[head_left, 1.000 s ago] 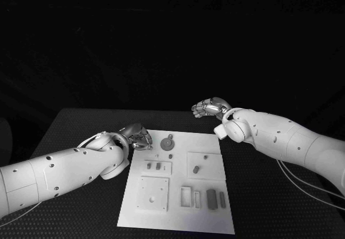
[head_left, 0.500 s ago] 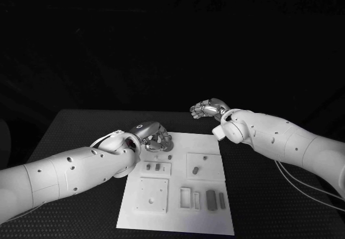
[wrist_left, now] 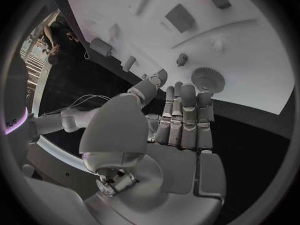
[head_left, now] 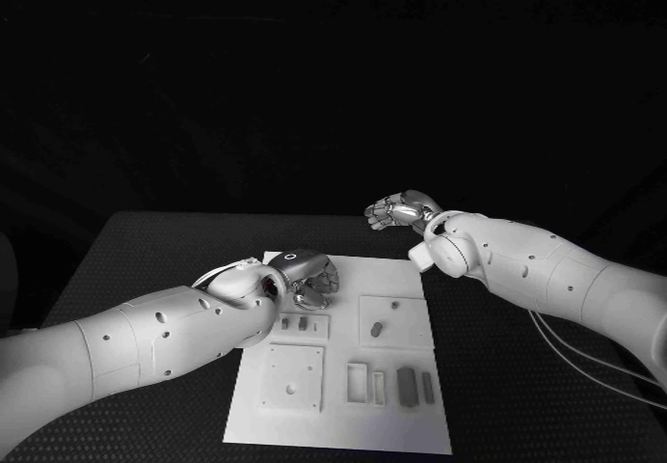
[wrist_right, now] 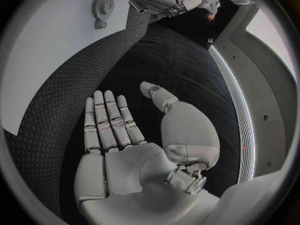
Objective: Assemble the parts on the task board
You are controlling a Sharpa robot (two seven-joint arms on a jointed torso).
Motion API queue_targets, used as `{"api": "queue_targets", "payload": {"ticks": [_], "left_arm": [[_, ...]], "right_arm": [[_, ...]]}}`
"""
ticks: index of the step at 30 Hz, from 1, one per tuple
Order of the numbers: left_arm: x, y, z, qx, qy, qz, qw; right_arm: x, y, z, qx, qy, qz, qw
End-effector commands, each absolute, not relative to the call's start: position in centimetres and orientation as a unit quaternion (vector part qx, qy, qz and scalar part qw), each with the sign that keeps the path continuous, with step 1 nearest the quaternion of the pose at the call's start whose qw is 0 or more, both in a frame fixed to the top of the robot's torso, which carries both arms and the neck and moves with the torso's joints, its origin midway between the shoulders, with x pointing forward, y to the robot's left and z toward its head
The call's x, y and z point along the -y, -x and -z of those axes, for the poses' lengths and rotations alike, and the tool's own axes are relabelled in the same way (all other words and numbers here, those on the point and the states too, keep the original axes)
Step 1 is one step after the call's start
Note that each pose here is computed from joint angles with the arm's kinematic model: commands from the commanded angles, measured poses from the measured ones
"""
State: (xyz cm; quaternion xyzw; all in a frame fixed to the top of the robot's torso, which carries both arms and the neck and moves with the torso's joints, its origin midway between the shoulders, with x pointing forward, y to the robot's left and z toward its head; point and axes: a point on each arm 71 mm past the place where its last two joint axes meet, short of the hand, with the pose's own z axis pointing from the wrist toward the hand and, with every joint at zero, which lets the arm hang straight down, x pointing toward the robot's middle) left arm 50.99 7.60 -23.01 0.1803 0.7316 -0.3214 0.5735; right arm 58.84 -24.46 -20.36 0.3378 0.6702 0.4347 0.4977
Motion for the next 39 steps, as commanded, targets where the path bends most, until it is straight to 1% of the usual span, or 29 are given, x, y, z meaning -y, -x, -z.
{"api": "queue_targets", "payload": {"ticks": [1,16,26,39], "left_arm": [[-7.3,-50.8,23.7,-0.743,-0.209,0.309,0.556],[-7.4,-51.1,24.5,-0.747,-0.214,0.289,0.559],[-7.8,-51.6,24.6,-0.747,-0.21,0.282,0.565],[-7.6,-51.6,25.1,-0.754,-0.209,0.281,0.556]], "right_arm": [[24.3,-58.8,20.3,-0.67,-0.331,-0.44,0.498],[24.1,-58.7,20.3,-0.67,-0.33,-0.442,0.496],[24.1,-58.7,20.2,-0.67,-0.33,-0.443,0.496],[23.9,-58.7,20.2,-0.671,-0.329,-0.444,0.495]]}}
